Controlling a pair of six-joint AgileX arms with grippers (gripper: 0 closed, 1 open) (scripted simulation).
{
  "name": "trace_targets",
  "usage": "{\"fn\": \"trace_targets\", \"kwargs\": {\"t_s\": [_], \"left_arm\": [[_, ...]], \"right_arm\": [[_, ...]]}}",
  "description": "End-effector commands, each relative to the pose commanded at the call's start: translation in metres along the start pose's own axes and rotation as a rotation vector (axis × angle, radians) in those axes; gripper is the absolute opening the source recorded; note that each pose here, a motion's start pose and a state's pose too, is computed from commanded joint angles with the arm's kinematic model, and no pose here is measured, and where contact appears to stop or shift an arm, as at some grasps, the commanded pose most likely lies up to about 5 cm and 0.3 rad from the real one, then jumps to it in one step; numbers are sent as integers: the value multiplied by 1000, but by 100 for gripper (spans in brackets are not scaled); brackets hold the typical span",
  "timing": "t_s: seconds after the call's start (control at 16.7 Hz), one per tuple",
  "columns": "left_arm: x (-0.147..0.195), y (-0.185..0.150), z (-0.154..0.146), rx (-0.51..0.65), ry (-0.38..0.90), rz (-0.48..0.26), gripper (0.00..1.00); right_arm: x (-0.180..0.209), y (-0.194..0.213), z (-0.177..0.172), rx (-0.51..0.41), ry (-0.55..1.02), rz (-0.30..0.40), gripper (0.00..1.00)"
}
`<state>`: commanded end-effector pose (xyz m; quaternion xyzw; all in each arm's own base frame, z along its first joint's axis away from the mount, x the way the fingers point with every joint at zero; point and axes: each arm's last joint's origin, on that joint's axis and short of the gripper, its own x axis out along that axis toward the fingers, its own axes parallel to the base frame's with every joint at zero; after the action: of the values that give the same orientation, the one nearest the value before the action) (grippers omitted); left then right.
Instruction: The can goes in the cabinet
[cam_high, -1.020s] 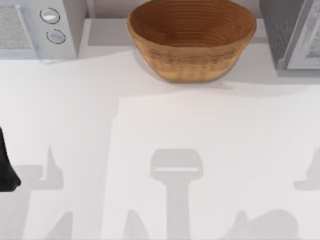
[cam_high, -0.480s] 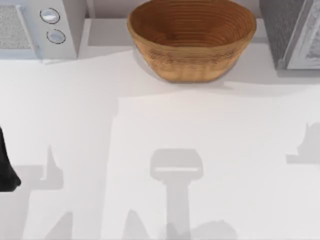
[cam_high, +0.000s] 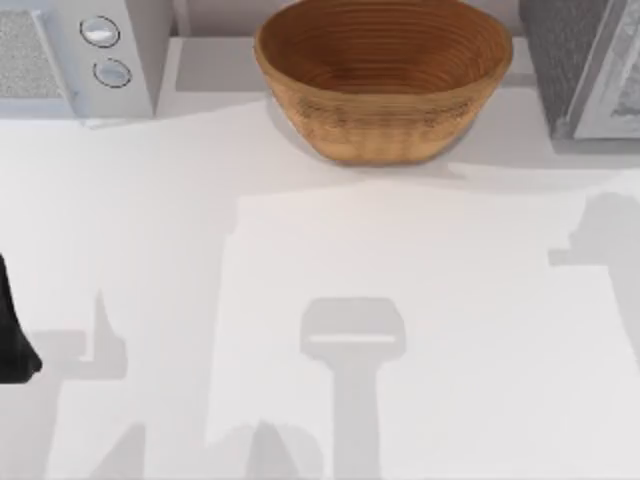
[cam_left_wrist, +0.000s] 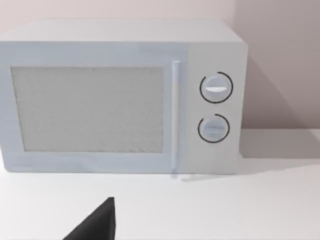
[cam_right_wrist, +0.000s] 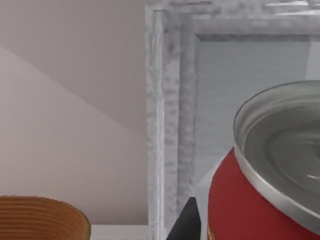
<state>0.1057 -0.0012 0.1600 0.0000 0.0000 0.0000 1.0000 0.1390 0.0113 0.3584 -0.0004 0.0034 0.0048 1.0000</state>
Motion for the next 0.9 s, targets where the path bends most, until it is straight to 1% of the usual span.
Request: {"fn": "trace_targets", "kwargs": {"t_s": [0.18, 0.3, 0.66, 0.9], "left_arm": [[0, 0, 0, 0, 0, 0, 100], [0, 0, 0, 0, 0, 0, 100], [0, 0, 0, 0, 0, 0, 100], [0, 0, 0, 0, 0, 0, 100]], "right_arm": [[11, 1, 39, 4, -30, -30, 0], [23, 3, 59, 3, -28, -35, 0], [69, 20, 107, -2, 11, 7, 0], [104, 32, 133, -6, 27, 14, 0]]}}
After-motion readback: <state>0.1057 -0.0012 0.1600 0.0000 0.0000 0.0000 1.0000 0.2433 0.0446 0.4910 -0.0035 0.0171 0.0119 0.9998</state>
